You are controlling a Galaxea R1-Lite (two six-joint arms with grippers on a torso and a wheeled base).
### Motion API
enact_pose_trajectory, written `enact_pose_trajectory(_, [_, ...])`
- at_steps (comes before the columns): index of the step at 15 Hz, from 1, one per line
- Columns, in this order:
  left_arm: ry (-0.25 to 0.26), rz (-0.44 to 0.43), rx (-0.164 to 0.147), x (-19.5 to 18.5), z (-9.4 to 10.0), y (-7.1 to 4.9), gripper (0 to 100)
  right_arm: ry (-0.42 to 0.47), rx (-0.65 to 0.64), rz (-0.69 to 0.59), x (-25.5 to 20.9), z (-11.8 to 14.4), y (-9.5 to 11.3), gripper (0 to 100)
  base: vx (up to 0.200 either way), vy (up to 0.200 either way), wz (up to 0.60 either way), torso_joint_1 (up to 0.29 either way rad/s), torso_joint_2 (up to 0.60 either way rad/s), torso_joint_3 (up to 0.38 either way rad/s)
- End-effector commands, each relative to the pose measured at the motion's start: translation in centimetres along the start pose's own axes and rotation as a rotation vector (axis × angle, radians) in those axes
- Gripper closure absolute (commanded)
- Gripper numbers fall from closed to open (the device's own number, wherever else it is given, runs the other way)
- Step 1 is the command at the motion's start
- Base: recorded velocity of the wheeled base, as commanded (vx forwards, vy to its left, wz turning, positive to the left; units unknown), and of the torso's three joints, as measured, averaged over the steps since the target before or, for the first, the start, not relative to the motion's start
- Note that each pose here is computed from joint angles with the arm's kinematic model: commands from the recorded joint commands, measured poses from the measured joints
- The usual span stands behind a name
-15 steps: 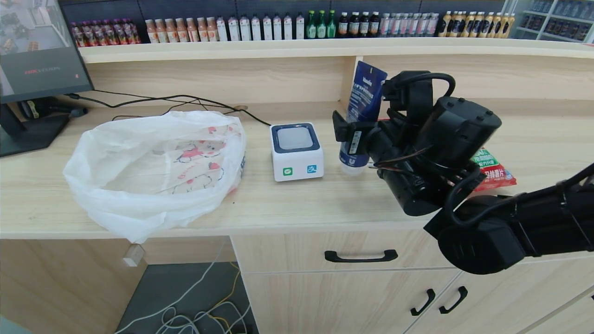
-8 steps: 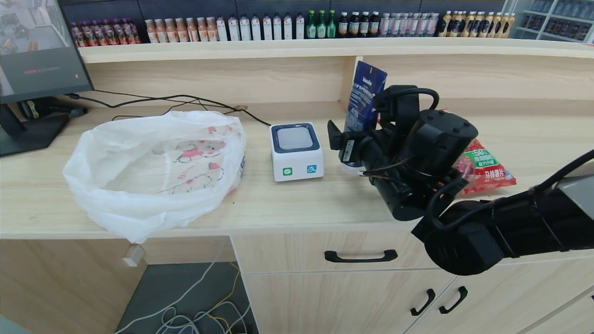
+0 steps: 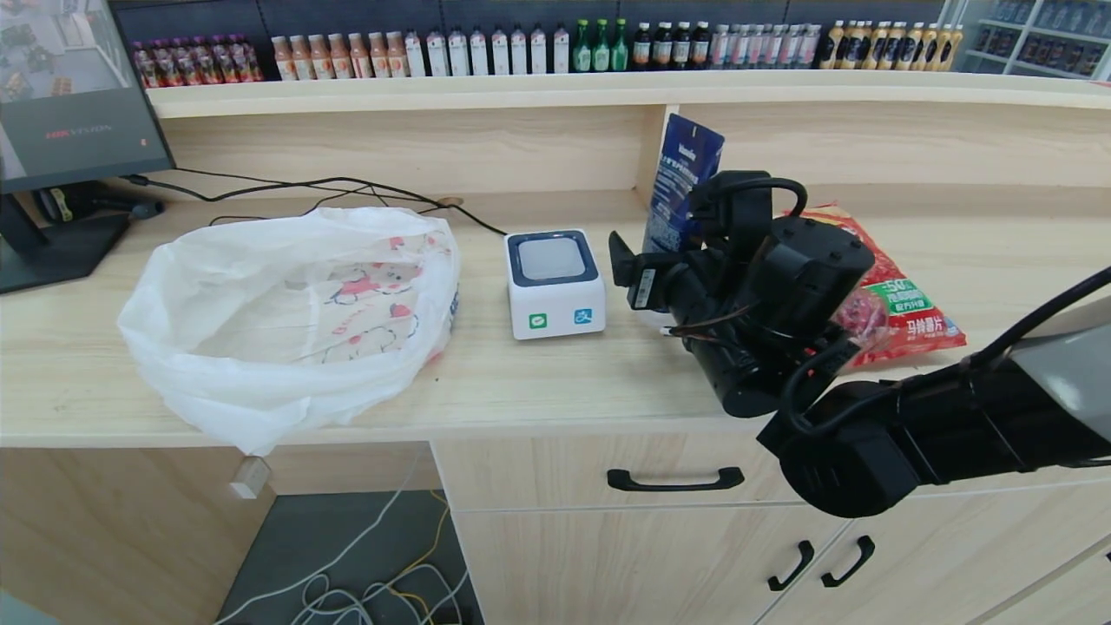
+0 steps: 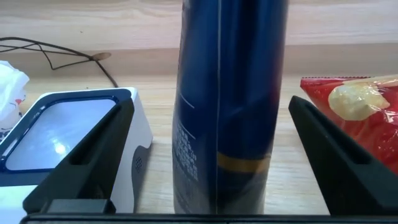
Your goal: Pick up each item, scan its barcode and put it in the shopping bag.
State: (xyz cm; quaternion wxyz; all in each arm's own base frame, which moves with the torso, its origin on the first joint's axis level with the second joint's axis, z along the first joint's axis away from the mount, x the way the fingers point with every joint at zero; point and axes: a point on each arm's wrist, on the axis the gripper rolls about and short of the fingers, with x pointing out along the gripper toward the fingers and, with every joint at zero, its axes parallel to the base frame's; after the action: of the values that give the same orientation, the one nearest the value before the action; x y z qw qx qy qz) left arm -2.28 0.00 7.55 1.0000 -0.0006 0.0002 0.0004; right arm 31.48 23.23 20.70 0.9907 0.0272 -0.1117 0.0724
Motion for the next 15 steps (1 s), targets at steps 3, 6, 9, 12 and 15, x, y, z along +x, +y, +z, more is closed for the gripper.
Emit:
enact_pose_trajectory(3, [0.000,0.001,0.000,0.00,0.00,0.00,0,0.007,-0.003,0.004,0.00,-0.34,0.19,100,0.000,0.000,0.00,0.000,0.00,0.000])
enact_pose_trajectory(6, [0.000,-0.001,0.000,0.00,0.00,0.00,0,0.002,0.000,0.001,0.14,-0.24,0.05,100,0.000,0.000,0.00,0.000,0.00,0.000])
enact_pose_trajectory(9, [0.000,0.001,0.000,0.00,0.00,0.00,0,0.006,-0.003,0.002,0.09,-0.35,0.04,100,0.000,0.000,0.00,0.000,0.00,0.000])
enact_pose_trajectory(12, [0.000,0.001,0.000,0.00,0.00,0.00,0,0.005,-0.001,0.004,-0.01,-0.25,0.11,100,0.000,0.000,0.00,0.000,0.00,0.000])
enact_pose_trajectory(15, [0.000,-0.001,0.000,0.00,0.00,0.00,0,-0.004,0.005,0.009,-0.22,0.22,0.22,100,0.000,0.000,0.00,0.000,0.00,0.000])
